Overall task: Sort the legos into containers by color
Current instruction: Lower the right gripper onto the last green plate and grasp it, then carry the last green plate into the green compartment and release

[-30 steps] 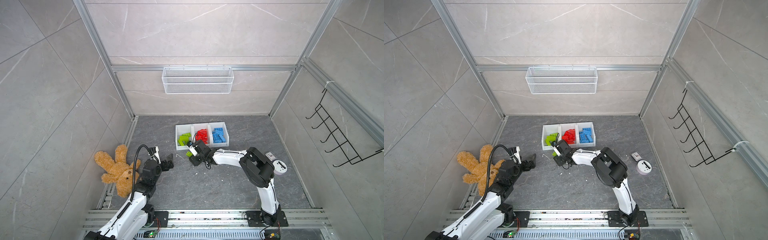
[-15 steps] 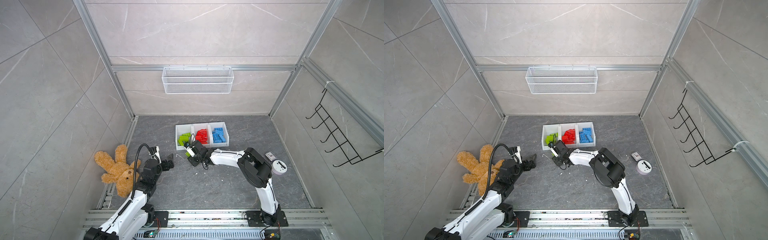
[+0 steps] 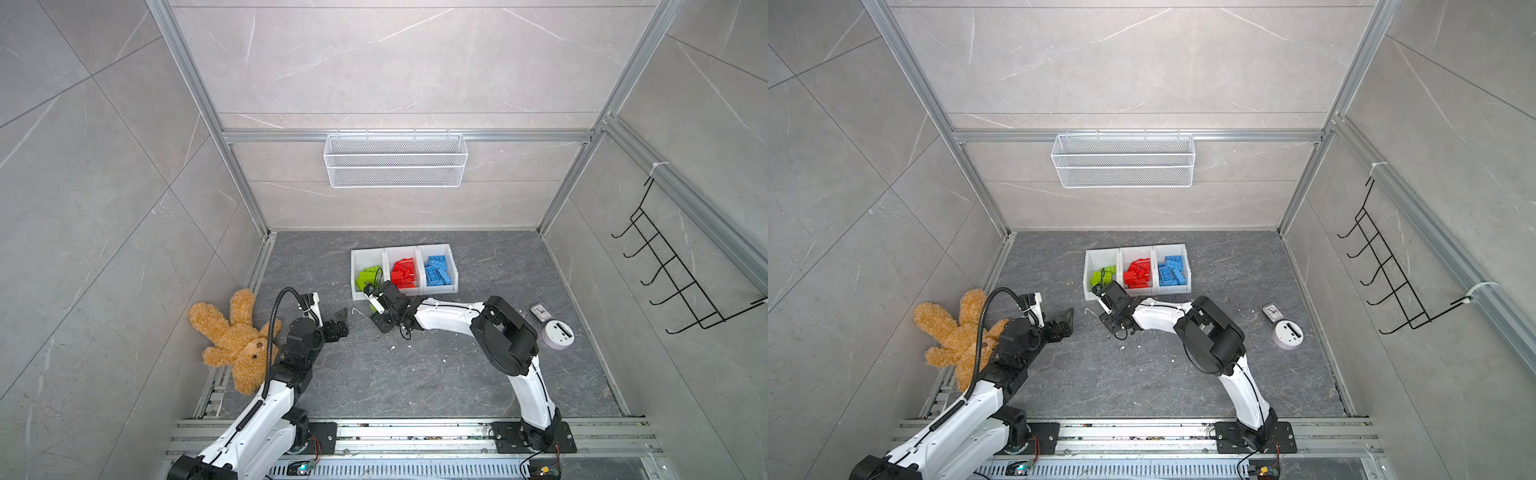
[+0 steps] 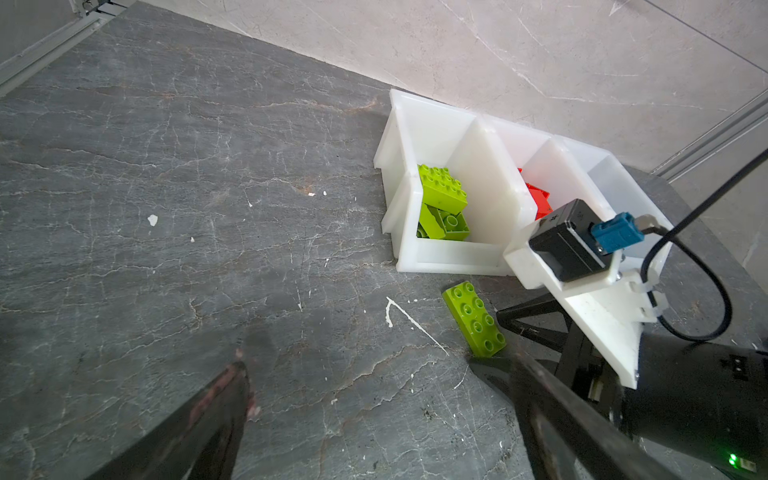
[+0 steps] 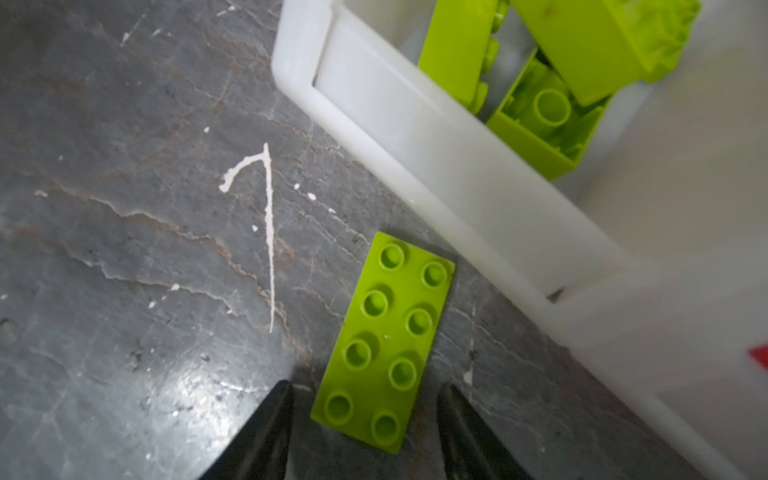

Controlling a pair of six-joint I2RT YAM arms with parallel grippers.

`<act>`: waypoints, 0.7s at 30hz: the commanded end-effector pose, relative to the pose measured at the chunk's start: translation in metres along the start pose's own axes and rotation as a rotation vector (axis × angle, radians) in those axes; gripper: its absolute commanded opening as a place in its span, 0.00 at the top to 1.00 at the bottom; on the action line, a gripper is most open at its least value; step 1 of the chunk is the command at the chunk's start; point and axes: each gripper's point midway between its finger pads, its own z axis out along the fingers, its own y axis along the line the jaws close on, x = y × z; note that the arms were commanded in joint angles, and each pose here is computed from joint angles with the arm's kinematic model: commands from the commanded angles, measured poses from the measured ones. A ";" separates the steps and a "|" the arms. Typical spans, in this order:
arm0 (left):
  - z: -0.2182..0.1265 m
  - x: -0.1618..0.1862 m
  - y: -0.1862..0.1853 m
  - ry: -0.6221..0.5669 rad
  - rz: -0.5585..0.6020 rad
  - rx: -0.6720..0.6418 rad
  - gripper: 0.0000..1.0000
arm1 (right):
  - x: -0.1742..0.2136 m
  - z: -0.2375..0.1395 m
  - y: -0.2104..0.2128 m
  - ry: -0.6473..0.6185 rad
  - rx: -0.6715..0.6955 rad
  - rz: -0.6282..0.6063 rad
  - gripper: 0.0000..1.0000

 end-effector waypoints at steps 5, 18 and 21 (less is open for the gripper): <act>-0.003 -0.026 -0.007 -0.071 -0.004 0.018 0.00 | 0.024 0.016 -0.007 0.078 0.057 0.034 0.48; -0.004 -0.027 -0.008 -0.075 -0.011 0.020 0.01 | 0.020 -0.004 0.007 0.033 0.040 0.036 0.66; -0.003 -0.026 -0.007 -0.073 -0.011 0.015 0.01 | 0.020 -0.013 0.007 0.012 0.038 0.048 0.67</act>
